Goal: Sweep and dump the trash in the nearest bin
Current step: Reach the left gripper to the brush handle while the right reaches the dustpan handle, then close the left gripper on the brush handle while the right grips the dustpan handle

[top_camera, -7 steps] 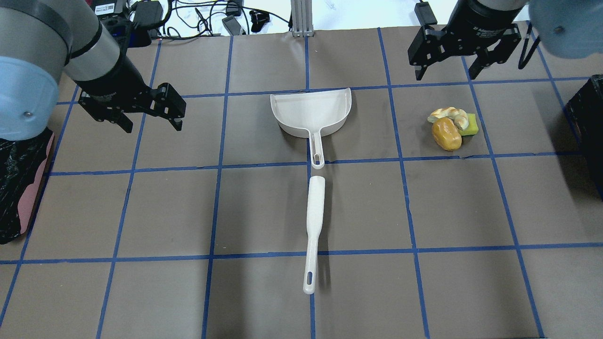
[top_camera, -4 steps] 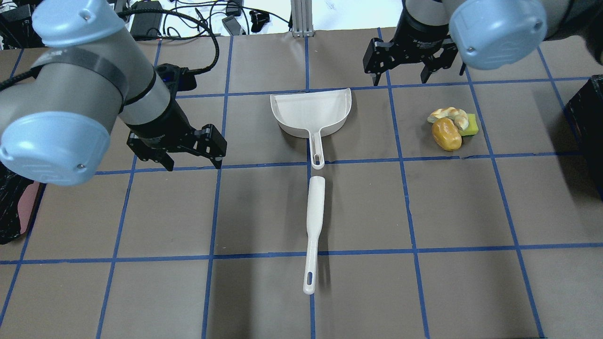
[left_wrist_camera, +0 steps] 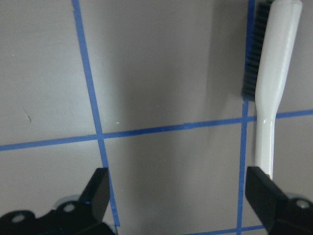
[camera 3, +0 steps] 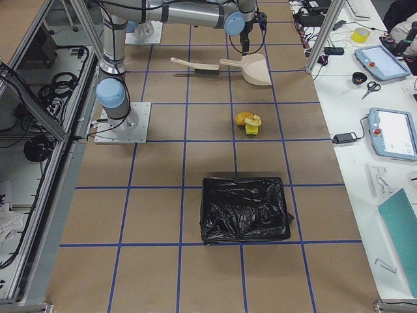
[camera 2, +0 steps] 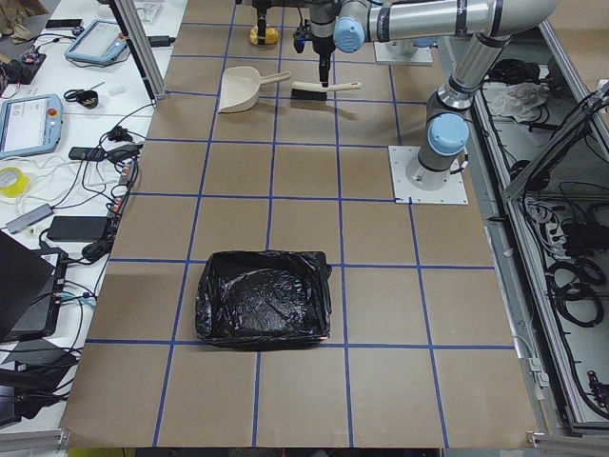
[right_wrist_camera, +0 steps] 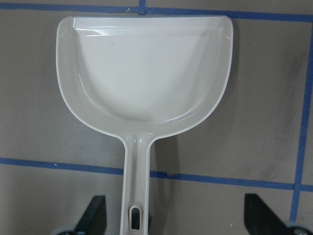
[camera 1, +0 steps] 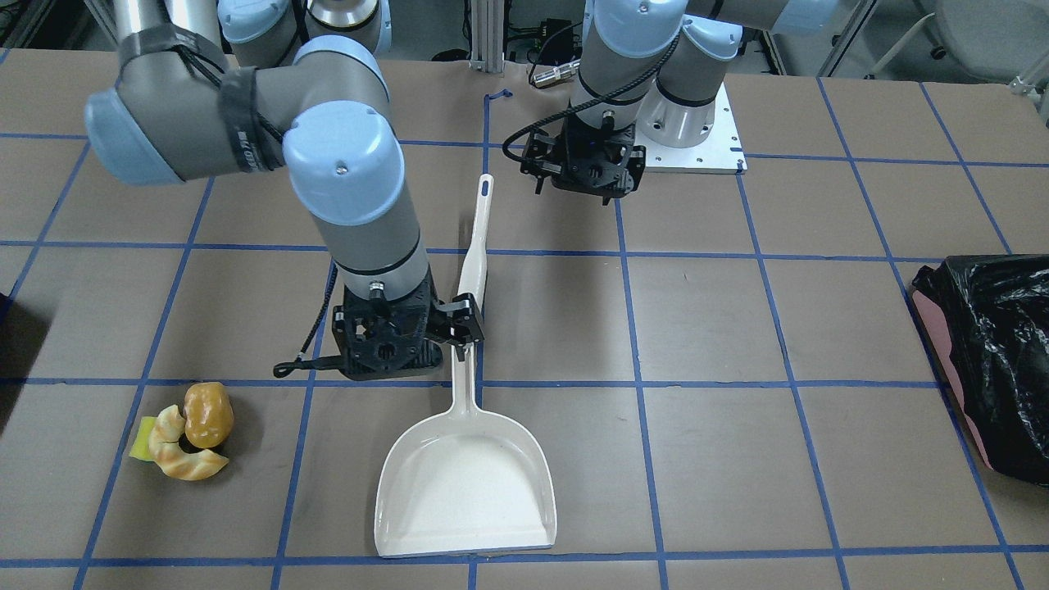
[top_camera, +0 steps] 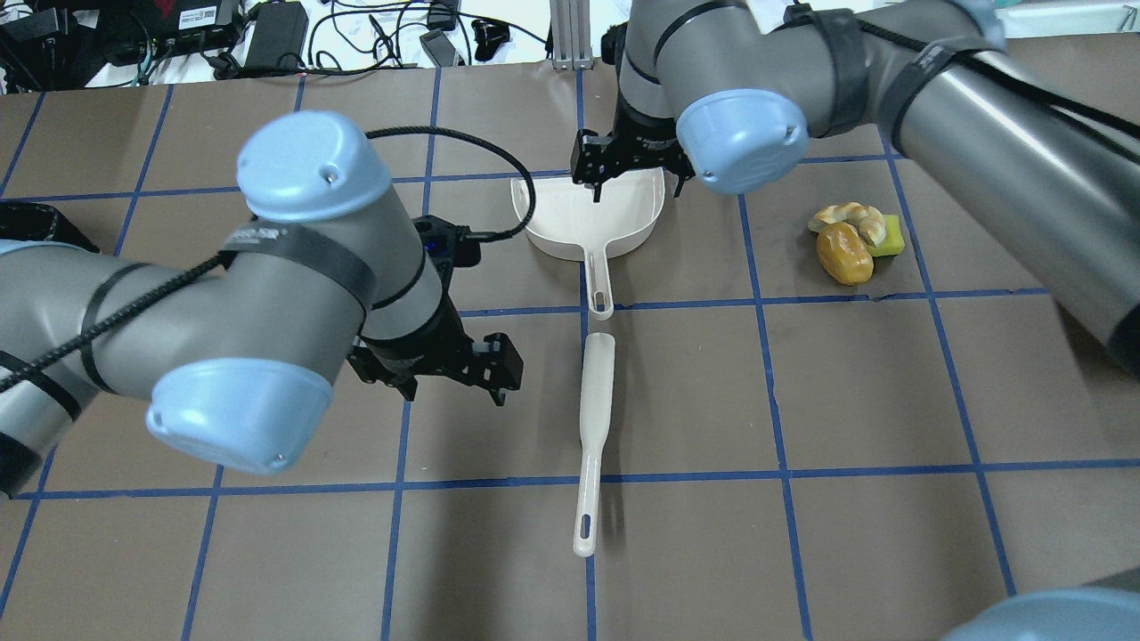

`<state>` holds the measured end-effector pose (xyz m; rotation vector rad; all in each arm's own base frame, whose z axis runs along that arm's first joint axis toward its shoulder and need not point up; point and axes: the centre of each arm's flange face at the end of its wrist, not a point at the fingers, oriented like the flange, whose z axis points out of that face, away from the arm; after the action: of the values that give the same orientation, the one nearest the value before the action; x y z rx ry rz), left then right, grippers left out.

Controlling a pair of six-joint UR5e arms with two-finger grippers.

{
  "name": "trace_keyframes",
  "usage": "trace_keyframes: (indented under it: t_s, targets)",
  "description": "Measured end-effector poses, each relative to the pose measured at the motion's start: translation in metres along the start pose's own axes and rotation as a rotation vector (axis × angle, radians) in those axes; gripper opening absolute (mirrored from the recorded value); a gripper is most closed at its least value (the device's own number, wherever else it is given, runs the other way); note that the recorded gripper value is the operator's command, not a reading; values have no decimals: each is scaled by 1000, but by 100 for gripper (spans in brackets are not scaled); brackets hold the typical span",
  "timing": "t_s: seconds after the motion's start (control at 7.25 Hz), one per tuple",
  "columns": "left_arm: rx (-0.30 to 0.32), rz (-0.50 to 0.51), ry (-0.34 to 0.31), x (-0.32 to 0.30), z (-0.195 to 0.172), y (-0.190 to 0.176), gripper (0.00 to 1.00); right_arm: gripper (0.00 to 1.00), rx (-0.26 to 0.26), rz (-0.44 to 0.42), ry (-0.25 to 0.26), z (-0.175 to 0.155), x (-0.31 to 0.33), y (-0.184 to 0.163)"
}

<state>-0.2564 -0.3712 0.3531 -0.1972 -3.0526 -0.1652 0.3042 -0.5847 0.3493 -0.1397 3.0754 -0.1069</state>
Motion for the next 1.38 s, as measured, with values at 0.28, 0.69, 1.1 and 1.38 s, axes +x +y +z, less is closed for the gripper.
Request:
trace_keyframes:
  t_s: [0.28,0.69,1.1,1.38]
  targets:
    - [11,13,19,33,44,28,100,96,-45,-33,22,36,-20,5]
    - [-27,27,-1,67,79,64,93,91,-76,-65,33,86,-47,10]
    - [-41,6,-8,79,94,70,93,92,-110,-117,83,116,-39,24]
    - [-40,2,-9,89,109,72,93,92,-115,-119,90,118,-37,30]
